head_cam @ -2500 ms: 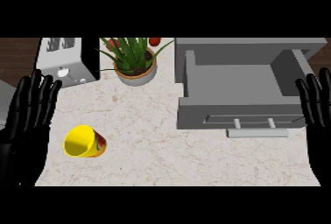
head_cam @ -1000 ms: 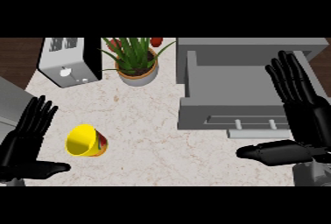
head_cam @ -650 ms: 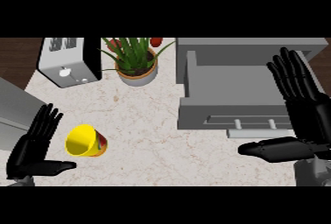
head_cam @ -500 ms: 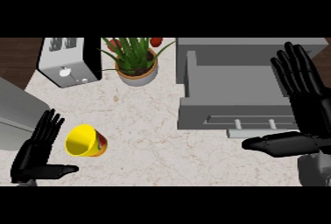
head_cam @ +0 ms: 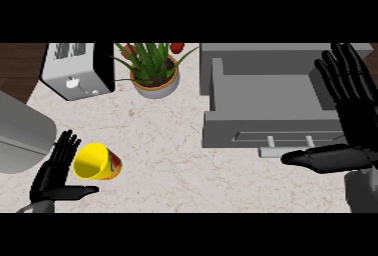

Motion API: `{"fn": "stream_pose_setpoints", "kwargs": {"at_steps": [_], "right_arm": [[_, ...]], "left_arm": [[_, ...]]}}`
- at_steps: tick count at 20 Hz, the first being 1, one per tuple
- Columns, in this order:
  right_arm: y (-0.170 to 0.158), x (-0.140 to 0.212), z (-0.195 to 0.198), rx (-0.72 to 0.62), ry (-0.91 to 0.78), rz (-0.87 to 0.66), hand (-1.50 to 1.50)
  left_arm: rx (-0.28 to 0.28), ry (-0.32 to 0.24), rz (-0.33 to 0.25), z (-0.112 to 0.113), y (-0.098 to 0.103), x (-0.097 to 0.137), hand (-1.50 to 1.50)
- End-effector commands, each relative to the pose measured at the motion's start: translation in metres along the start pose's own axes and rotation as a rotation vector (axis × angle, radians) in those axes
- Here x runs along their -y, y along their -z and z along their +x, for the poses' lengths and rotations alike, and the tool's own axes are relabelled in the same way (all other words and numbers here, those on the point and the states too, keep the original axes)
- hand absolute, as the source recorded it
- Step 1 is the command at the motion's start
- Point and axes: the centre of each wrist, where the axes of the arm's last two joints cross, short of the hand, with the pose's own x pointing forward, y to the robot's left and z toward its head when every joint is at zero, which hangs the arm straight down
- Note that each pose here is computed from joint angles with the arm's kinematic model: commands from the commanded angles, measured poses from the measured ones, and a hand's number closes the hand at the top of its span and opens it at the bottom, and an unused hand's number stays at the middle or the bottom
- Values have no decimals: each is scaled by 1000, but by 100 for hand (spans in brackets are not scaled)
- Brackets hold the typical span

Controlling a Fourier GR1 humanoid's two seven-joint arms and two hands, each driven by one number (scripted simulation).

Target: Pick up the cup, place it into the drawer and close the drawer

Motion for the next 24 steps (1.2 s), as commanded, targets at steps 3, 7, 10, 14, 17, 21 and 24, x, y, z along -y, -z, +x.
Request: {"fn": "stream_pose_setpoints", "kwargs": {"at_steps": [3,7,10,14,17,21,24], "right_arm": [[1,6,21,10,3,20,-150],[12,0,15,9,3,15,-150],[4,-9,1,4,-7,31,-150],[12,-11,6,5,27,9,-150],[6,1,13,-12,-7,18,-150],[16,12,21,1,-12,45,-150],[7,7,5,-8,-8,9,-150]], "left_arm": [[36,-3,11,-12,13,7,-150],[71,-29,-1,-28,-5,20,-150],[73,-24,-1,-25,-2,11,-150],[76,-23,-19,-29,1,23,-150],[88,-43,-35,-32,-5,22,-150],[96,-70,-54,-23,20,33,-150],[95,-115,-88,-17,32,35,-150]]}}
